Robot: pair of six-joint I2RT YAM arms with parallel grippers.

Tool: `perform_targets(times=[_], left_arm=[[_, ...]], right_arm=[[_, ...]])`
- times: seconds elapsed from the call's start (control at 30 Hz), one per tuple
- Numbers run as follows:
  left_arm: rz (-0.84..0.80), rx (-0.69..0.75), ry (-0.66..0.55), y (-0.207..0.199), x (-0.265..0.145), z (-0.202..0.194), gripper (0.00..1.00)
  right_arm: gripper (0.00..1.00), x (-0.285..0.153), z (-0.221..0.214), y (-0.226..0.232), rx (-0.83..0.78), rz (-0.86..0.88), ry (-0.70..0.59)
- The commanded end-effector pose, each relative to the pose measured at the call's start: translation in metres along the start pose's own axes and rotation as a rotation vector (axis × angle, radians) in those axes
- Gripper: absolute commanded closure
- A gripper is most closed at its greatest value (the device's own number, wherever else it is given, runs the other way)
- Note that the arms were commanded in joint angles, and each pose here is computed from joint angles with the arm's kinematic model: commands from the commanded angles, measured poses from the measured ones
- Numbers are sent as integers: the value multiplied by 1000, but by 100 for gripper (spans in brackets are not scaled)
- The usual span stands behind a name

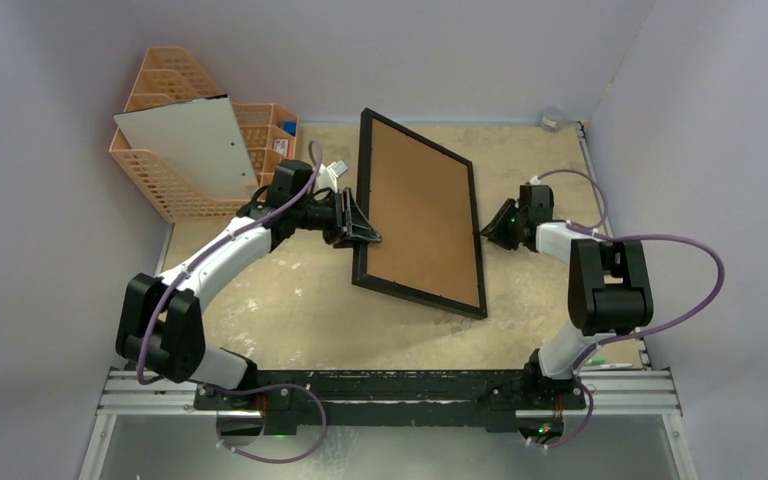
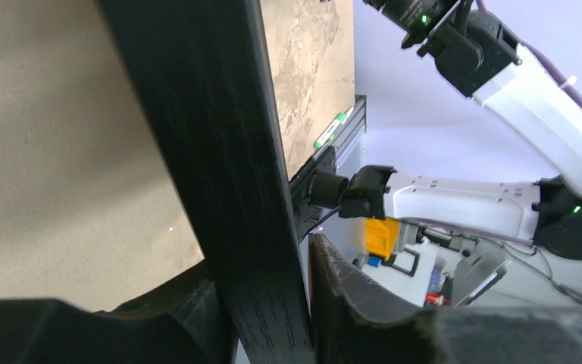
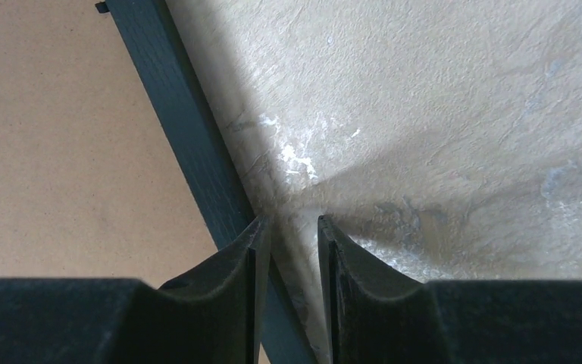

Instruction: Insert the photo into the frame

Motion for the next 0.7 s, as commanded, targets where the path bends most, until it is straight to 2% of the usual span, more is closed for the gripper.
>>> perform_targets(times=[0.0,0.1,0.2,0.3,0.43,0.57,0.67], left_arm=[[-63,137,-90,-43,-8,21,75],[-5,171,-118,-47,-13,26,99],[99,234,-146,-50,-23,34,100],[278,326,-184,-52,-39,47,100],[537,456,-258,-58,-65,76,100],[646,552,-303,-73,-84,94,100],[702,609,-390,-88,-99,107,100]], right_arm=[[66,2,-59,-10,-13,3,258],[66,-1,-55,-6,-29,14,245],[61,-9,-45,0,-56,18,226],[48,-17,-31,9,-67,24,191],[39,-29,-19,19,-49,13,180],[31,-45,-4,28,-52,7,131],[28,-62,7,41,-67,56,93]])
Point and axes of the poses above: each gripper's point midway between its finger pads, its own x axis out along the fingers, its own y axis along the line the jaws close on, z = x × y, the point moved 6 cm from there along -x, back along the fingers, and after that the axes turned 6 degrees about -x, right-handed, at the moved point
